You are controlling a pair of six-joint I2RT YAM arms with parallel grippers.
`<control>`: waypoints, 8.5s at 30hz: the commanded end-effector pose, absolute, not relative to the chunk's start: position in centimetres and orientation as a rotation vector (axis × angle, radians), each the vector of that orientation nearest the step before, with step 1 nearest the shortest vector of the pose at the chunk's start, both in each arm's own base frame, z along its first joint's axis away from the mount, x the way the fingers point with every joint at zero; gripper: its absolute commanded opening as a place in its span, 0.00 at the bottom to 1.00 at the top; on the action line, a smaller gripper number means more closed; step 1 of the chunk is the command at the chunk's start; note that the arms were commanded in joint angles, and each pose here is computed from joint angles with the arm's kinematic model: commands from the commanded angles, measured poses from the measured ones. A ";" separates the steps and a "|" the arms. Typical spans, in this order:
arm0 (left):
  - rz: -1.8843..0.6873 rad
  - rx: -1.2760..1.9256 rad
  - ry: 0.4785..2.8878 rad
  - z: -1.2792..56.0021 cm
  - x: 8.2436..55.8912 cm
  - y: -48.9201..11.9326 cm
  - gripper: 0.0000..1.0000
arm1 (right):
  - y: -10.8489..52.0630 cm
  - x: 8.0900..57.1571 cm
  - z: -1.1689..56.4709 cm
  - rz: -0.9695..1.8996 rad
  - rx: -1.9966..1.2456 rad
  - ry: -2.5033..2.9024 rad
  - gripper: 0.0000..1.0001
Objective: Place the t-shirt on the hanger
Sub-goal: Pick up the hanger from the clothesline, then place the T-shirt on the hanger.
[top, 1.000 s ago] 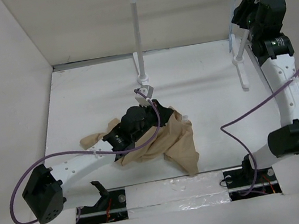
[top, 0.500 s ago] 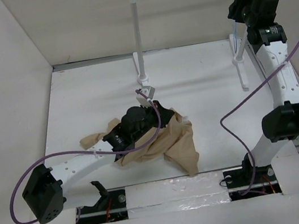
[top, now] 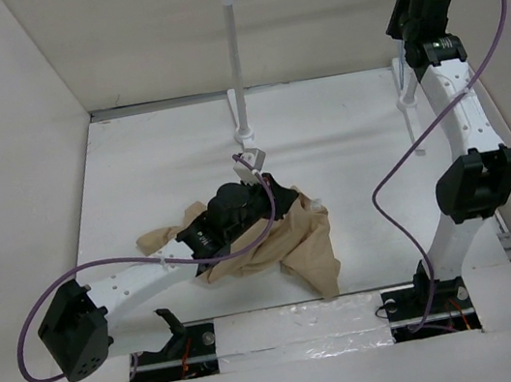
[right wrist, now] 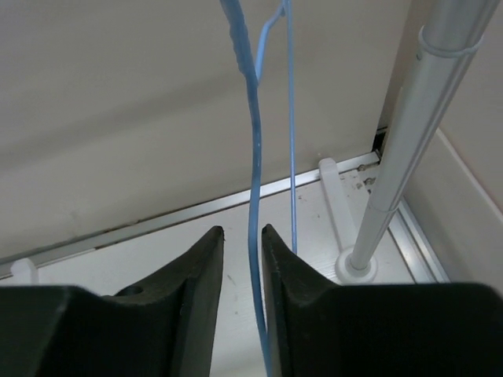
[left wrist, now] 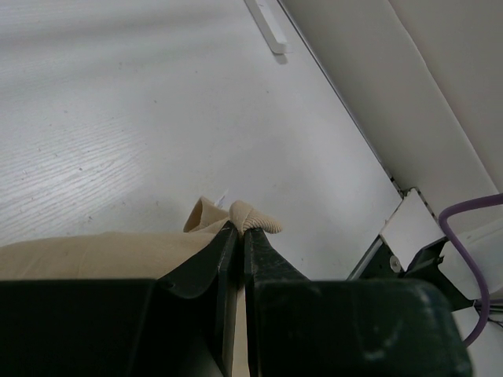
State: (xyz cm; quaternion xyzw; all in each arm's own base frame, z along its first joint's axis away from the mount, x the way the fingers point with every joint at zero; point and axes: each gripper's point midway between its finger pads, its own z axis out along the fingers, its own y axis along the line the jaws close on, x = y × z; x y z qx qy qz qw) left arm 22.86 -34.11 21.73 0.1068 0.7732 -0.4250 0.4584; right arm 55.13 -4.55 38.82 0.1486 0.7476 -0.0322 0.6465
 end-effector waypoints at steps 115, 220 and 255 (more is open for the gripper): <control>-1.081 0.279 1.564 42.0 23.8 -27.9 0.00 | 23.4 17.2 37.2 1.221 -0.620 1.401 0.00; -0.971 0.007 1.601 37.8 26.7 -25.3 0.00 | 26.3 20.4 29.9 0.997 -0.321 1.392 0.00; -0.853 -0.163 1.484 39.9 28.4 -22.0 0.00 | 32.4 21.1 17.3 1.060 -0.586 1.712 0.00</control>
